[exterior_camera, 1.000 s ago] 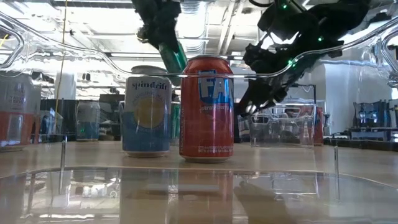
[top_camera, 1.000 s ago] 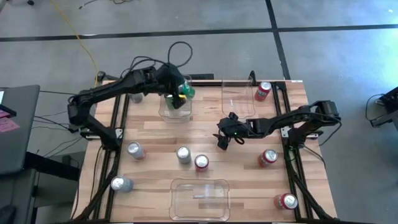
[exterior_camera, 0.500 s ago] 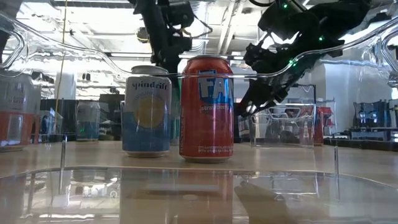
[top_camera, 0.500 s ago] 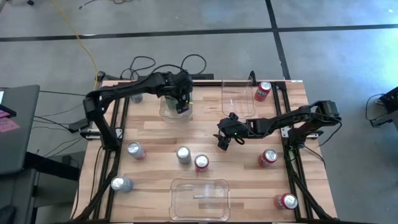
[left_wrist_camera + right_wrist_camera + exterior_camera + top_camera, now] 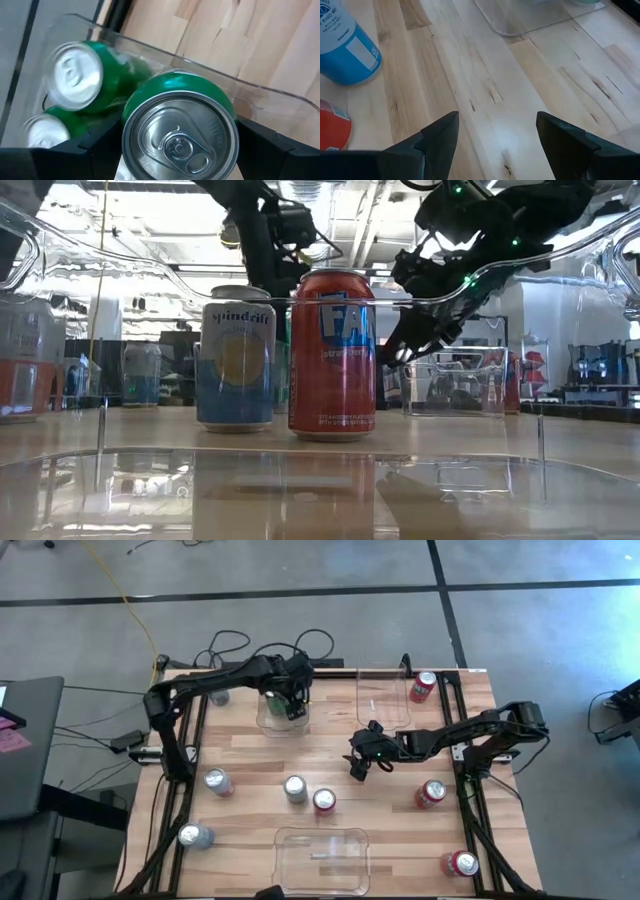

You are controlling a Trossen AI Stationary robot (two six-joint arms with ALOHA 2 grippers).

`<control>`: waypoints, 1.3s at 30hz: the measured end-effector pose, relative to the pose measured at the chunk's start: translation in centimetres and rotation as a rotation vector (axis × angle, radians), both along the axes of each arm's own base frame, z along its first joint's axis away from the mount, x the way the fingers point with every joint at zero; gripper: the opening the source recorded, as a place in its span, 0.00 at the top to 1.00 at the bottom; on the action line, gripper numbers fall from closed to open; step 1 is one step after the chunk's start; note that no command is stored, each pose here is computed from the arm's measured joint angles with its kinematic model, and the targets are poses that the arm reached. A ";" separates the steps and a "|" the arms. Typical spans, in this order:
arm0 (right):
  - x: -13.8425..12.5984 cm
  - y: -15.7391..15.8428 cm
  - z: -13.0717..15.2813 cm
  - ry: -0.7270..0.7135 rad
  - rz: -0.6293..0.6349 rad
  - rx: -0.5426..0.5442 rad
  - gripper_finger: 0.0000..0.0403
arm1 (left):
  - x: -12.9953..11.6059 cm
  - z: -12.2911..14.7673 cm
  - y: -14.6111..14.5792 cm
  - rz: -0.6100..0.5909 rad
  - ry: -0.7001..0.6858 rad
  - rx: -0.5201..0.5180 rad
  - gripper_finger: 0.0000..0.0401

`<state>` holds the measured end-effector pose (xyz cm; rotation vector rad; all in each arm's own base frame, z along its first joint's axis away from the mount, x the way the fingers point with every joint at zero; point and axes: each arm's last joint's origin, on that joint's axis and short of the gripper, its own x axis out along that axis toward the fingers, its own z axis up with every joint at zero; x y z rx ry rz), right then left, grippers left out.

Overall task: Sort soda cans
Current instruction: Put the green soda can into the top left transparent bin

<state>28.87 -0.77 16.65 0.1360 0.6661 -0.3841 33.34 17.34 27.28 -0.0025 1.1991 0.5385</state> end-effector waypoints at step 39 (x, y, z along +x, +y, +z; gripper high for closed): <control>0.0 0.1 0.0 0.005 0.001 0.001 0.29 | 1.8 -0.6 1.1 0.009 0.051 0.044 0.16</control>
